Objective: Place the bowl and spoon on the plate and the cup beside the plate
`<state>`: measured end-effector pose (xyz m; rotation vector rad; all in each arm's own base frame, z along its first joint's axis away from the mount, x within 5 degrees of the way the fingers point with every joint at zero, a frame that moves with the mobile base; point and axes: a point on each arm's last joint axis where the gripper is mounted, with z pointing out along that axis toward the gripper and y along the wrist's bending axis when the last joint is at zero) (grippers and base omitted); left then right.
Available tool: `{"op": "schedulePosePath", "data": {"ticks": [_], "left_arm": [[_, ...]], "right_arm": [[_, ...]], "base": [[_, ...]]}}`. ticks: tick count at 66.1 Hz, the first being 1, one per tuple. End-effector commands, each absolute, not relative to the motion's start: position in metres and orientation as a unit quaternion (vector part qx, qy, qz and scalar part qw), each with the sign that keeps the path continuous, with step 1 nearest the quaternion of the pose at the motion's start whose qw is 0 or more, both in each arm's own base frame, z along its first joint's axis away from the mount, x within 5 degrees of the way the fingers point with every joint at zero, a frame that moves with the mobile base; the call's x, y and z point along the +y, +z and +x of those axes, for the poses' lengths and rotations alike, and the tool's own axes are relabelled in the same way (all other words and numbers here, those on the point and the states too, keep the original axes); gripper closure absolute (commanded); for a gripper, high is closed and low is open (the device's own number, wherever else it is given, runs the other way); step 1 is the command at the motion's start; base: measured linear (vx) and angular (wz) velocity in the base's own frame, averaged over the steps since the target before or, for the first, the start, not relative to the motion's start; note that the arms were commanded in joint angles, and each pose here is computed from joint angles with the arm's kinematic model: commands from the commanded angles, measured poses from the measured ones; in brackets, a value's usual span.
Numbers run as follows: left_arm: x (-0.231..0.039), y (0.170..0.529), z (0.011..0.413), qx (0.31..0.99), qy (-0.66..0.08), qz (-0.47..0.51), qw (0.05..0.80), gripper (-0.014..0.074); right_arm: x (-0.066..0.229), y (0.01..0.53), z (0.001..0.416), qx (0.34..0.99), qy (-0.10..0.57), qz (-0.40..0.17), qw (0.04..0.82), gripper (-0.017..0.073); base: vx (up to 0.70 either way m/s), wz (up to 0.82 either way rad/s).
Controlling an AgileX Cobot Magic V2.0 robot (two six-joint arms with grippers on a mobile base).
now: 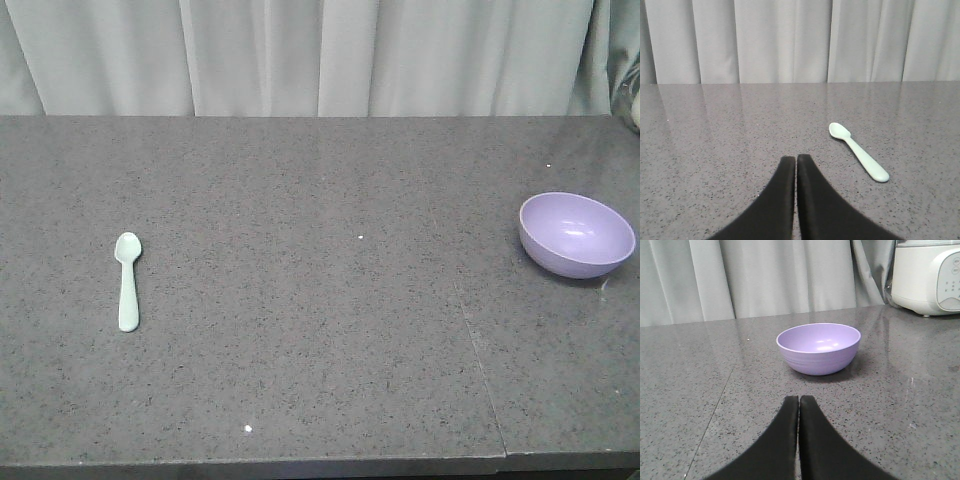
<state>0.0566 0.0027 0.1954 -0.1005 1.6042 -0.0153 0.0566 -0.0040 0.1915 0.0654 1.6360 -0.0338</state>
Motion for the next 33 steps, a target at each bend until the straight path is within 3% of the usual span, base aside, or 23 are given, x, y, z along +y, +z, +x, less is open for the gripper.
{"op": "schedulePosePath", "data": {"ticks": [1,33], "left_arm": [[0.0033,0.1929,0.0584,0.706,-0.008,-0.048,0.707,0.0599],[0.0033,0.1929,0.0584,0.706,-0.008,-0.048,0.707,0.0599]], "right_arm": [[-0.0035,0.194,0.0566,0.705,-0.018,0.023,0.708,0.0561],[-0.0035,0.194,0.0566,0.705,-0.018,0.023,0.708,0.0561]], "base": [[0.0,0.0],[0.0,0.0]]}}
